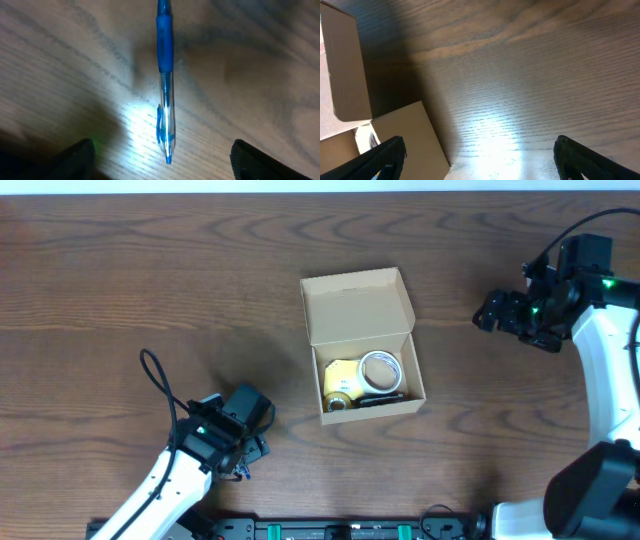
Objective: Pack container
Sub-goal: 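Align left gripper over the blue pen and close on it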
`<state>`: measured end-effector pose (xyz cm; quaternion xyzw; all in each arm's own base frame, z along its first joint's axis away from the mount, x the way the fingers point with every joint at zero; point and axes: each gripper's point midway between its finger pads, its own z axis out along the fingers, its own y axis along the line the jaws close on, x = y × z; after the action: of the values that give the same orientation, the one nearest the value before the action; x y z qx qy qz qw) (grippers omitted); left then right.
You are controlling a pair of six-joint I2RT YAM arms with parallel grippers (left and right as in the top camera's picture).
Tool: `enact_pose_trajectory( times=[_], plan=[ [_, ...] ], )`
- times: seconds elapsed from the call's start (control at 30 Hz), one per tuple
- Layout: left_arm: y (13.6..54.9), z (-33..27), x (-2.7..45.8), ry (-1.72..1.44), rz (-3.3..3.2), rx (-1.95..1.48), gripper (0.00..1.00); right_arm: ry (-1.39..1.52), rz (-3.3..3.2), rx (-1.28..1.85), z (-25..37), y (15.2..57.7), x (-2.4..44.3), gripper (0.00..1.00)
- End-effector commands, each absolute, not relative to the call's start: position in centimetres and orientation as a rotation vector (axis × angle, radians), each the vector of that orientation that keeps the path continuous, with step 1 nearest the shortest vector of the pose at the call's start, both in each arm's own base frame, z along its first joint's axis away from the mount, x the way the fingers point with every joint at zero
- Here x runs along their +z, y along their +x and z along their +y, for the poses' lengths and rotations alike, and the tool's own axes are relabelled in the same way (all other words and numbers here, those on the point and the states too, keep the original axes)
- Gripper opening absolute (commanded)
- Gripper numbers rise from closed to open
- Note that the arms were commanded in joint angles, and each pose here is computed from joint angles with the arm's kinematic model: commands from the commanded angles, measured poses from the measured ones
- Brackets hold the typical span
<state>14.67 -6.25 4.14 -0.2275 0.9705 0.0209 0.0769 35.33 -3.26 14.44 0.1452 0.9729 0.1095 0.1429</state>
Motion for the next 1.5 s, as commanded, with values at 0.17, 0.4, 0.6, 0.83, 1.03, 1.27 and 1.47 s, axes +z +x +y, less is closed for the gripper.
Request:
enact_pose_trajectory(
  times=[0.17,0.4,0.6,0.83,1.03,1.27,1.47],
  plan=[
    [13.9,-5.6,3.0,-0.738,2.907,0.09,0.87,0.404,2.791,0.351,-3.0,35.7,14.9,0.94],
    [14.9,-5.8,3.1,-0.779,2.851,0.064,0.88,0.404,2.79,0.355,-2.9,35.7,14.9,0.94],
    [15.6,-5.9,2.6,-0.777,2.831,0.064,0.86,0.403,2.79,0.36,-2.9,35.7,14.9,0.94],
    [15.5,-5.7,1.4,-0.778,2.863,0.133,0.86,0.402,2.79,0.359,-2.9,35.7,14.9,0.94],
    [15.7,-5.3,0.7,-0.803,2.864,0.179,0.83,0.402,2.79,0.359,-2.9,35.7,14.9,0.94],
    [15.5,-4.2,-0.4,-0.936,2.859,0.163,0.83,0.402,2.79,0.359,-2.9,35.7,14.9,0.94],
    [15.4,-4.2,-1.4,-0.97,2.887,0.074,0.81,0.402,2.79,0.359,-2.9,35.7,14.9,0.94]
  ],
)
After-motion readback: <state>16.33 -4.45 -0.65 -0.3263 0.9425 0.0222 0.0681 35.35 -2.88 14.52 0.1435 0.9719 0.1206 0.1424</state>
